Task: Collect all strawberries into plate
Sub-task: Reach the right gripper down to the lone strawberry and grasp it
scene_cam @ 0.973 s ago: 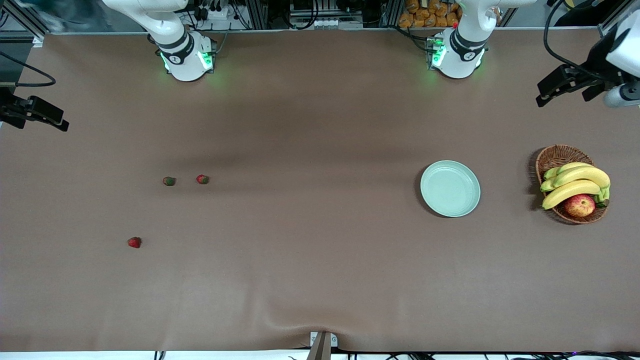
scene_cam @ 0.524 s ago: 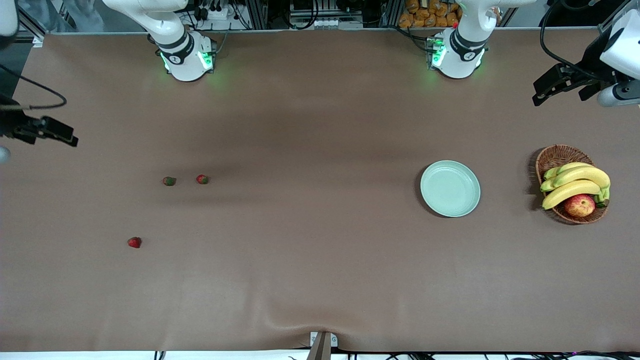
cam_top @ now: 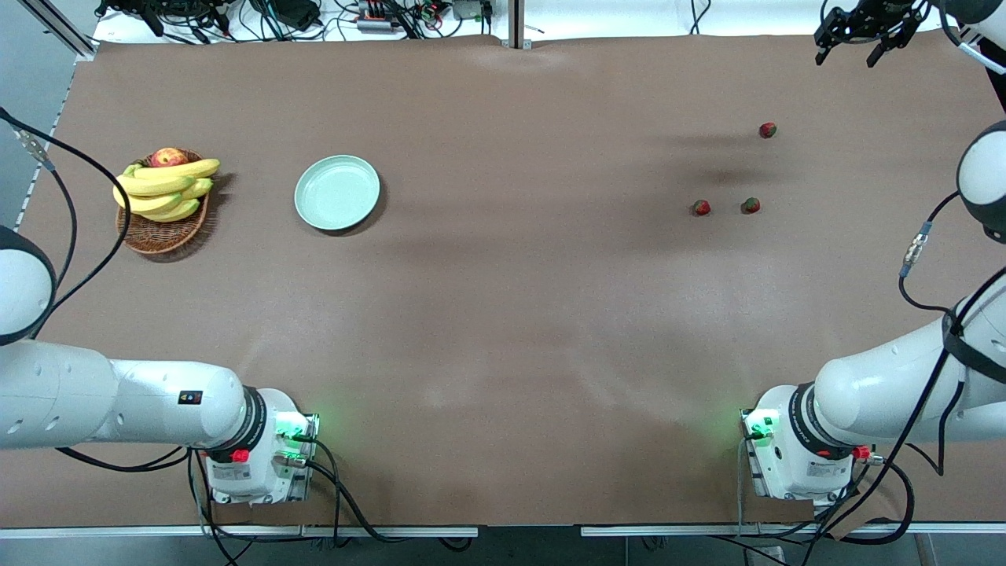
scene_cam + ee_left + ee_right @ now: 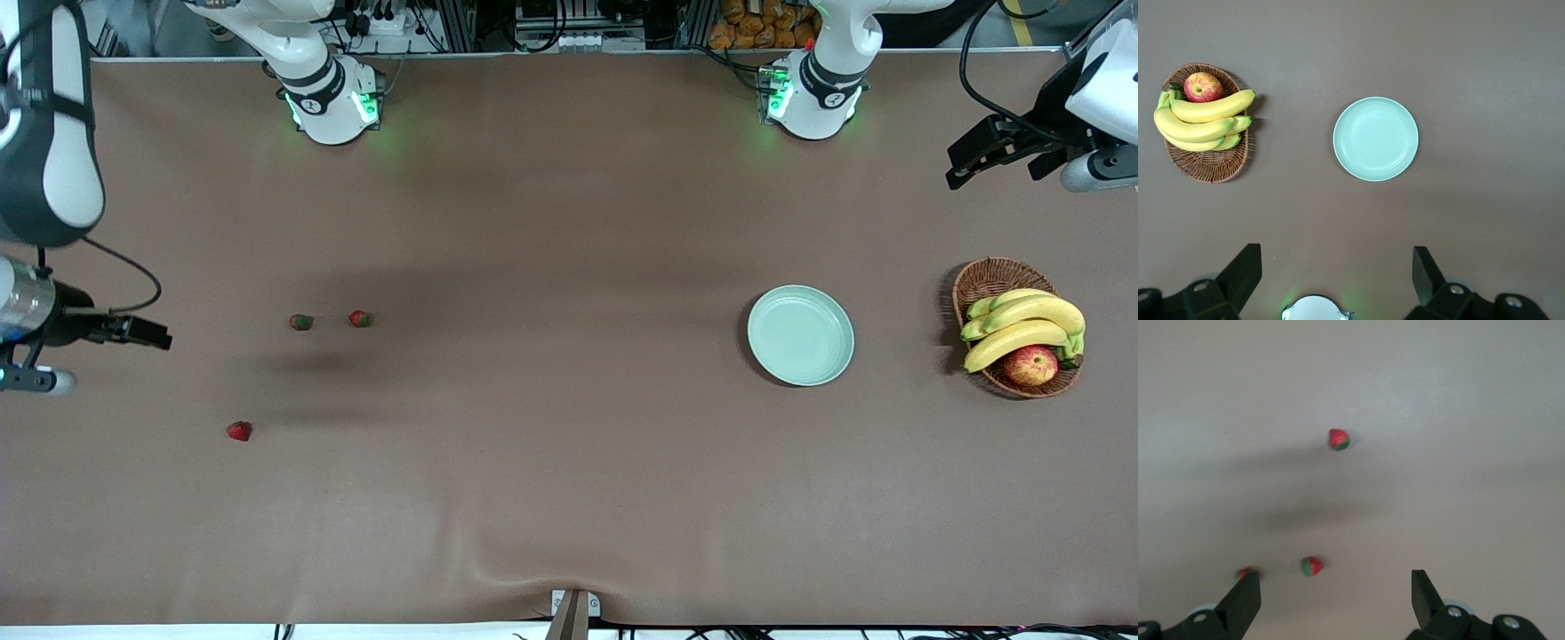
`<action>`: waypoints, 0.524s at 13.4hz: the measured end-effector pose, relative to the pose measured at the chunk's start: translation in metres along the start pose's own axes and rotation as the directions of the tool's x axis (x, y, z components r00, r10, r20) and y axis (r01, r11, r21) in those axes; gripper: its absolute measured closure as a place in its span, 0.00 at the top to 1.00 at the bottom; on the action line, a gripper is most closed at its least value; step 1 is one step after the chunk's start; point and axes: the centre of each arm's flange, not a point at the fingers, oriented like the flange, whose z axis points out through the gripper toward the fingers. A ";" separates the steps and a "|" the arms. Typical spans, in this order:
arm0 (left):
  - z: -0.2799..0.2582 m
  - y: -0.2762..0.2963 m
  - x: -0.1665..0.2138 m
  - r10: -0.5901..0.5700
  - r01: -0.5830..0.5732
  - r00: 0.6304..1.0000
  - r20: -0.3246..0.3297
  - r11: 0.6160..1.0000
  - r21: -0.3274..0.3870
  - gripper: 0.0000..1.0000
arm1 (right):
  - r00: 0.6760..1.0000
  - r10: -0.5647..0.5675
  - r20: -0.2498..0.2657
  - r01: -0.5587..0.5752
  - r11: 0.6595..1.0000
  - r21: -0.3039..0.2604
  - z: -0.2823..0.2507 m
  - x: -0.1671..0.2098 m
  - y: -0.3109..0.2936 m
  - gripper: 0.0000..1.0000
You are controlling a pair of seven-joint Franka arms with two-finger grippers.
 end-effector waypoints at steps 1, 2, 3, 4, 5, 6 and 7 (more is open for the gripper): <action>0.000 -0.001 0.000 -0.002 0.002 1.000 0.000 1.000 0.000 1.00 | 1.000 0.005 -0.024 -0.005 1.000 -0.002 0.018 0.011 0.006 1.00; 0.000 -0.002 0.001 -0.005 0.005 1.000 0.000 1.000 0.000 1.00 | 0.999 -0.003 -0.044 0.003 1.000 -0.006 0.036 0.022 0.008 1.00; 0.000 -0.005 0.001 -0.009 0.009 1.000 -0.001 1.000 -0.001 1.00 | 0.998 -0.033 -0.045 0.033 0.999 -0.010 0.055 0.031 0.007 1.00; -0.001 -0.007 0.002 -0.014 0.014 1.000 -0.002 1.000 -0.001 1.00 | 0.996 -0.086 -0.031 0.086 0.996 -0.012 0.077 0.037 0.004 1.00; -0.001 -0.009 0.002 -0.017 0.017 1.000 -0.003 1.000 -0.002 1.00 | 0.990 -0.139 -0.019 0.139 0.990 -0.013 0.100 0.043 0.001 1.00; -0.001 -0.009 0.002 -0.018 0.018 1.000 -0.004 1.000 -0.002 1.00 | 0.983 -0.183 -0.011 0.183 0.983 -0.014 0.125 0.048 -0.002 1.00; -0.001 -0.009 0.002 -0.017 0.017 1.000 -0.005 1.000 -0.002 1.00 | 0.977 -0.214 -0.002 0.214 0.977 -0.013 0.148 0.052 -0.006 1.00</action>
